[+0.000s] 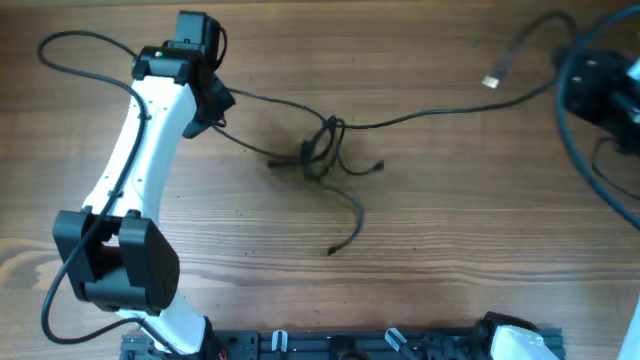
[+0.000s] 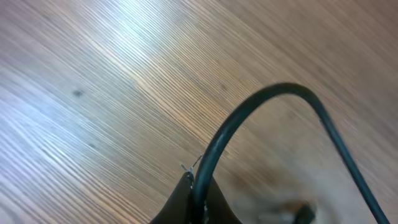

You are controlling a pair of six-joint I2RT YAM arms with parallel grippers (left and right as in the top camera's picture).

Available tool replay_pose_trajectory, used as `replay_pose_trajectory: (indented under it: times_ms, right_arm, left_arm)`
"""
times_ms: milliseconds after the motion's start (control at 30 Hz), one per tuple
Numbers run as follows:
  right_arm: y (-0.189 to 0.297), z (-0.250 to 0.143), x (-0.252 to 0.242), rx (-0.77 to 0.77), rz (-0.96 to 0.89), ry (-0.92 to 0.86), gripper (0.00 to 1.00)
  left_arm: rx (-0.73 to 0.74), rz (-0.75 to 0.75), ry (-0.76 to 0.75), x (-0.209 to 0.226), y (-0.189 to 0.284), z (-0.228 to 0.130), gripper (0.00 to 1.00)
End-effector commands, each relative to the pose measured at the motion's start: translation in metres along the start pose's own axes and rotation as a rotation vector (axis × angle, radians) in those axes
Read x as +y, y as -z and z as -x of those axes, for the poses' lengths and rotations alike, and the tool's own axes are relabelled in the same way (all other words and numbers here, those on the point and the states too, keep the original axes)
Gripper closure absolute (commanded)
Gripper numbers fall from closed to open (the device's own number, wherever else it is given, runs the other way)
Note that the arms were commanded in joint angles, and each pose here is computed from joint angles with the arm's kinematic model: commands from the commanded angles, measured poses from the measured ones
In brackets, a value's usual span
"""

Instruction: Untangle cables

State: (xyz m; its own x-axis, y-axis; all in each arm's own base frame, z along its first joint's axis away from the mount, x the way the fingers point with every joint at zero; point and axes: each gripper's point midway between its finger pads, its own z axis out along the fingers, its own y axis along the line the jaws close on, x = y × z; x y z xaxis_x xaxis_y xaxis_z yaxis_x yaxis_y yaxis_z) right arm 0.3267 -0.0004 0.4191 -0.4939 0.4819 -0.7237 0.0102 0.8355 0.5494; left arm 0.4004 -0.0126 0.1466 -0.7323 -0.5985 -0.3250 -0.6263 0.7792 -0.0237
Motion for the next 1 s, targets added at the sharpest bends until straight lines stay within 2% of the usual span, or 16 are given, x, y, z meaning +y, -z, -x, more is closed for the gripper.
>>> replay_pose_trajectory:
  times_ms: [0, 200, 300, 400, 533, 567, 600, 633, 667, 700, 767, 833, 900, 967]
  right_arm:
    - [0.0, -0.003, -0.02, 0.026, -0.068, -0.069, 0.96]
    - [-0.05, -0.05, -0.082, 0.297, -0.251, -0.161, 0.96]
    - [-0.081, -0.101, -0.117, 0.565, -0.333, -0.158, 0.96]
    - [-0.118, -0.149, -0.122, 0.785, -0.324, -0.09, 0.96]
    - [-0.151, -0.186, -0.172, 0.902, -0.585, -0.079, 0.95]
    - [-0.155, -0.192, -0.18, 0.925, -0.604, -0.08, 0.92]
    - [-0.159, -0.198, -0.185, 0.956, -0.596, -0.061, 0.76]
    - [-0.16, -0.199, -0.185, 0.963, -0.589, -0.048, 0.68]
    - [-0.161, -0.198, -0.184, 0.959, -0.584, -0.044, 0.52]
    - [-0.164, -0.194, -0.177, 0.953, -0.538, -0.025, 0.45]
    - [-0.175, -0.181, -0.143, 0.936, -0.346, 0.032, 0.38]
    - [-0.187, -0.176, -0.099, 0.919, -0.154, 0.128, 0.37]
    - [-0.197, -0.193, -0.052, 0.935, 0.004, 0.238, 0.36]
    - [-0.201, -0.213, -0.021, 0.957, 0.06, 0.31, 0.32]
  left_arm:
    - [-0.062, 0.084, 0.046, 0.024, -0.002, 0.02, 0.96]
    - [0.048, -0.002, 0.032, 0.01, -0.003, 0.0, 0.96]
    - [0.135, -0.059, 0.031, 0.001, -0.006, -0.018, 0.96]
    - [0.251, -0.144, 0.037, -0.012, -0.012, -0.042, 0.96]
    - [0.349, -0.197, 0.032, -0.022, -0.016, -0.067, 0.96]
    - [0.365, -0.214, 0.036, -0.025, -0.015, -0.069, 0.96]
    - [0.377, -0.23, 0.037, -0.027, -0.013, -0.071, 0.96]
    - [0.381, -0.234, 0.04, -0.028, -0.013, -0.072, 0.96]
    - [0.379, -0.237, 0.038, -0.029, -0.013, -0.072, 0.96]
    - [0.376, -0.241, 0.036, -0.031, -0.013, -0.072, 0.96]
    - [0.367, -0.251, 0.047, -0.036, -0.012, -0.071, 0.96]
    - [0.36, -0.261, 0.041, -0.04, -0.012, -0.071, 0.96]
    - [0.353, -0.27, 0.035, -0.043, -0.011, -0.071, 0.96]
    - [0.351, -0.273, 0.035, -0.044, -0.011, -0.071, 0.96]
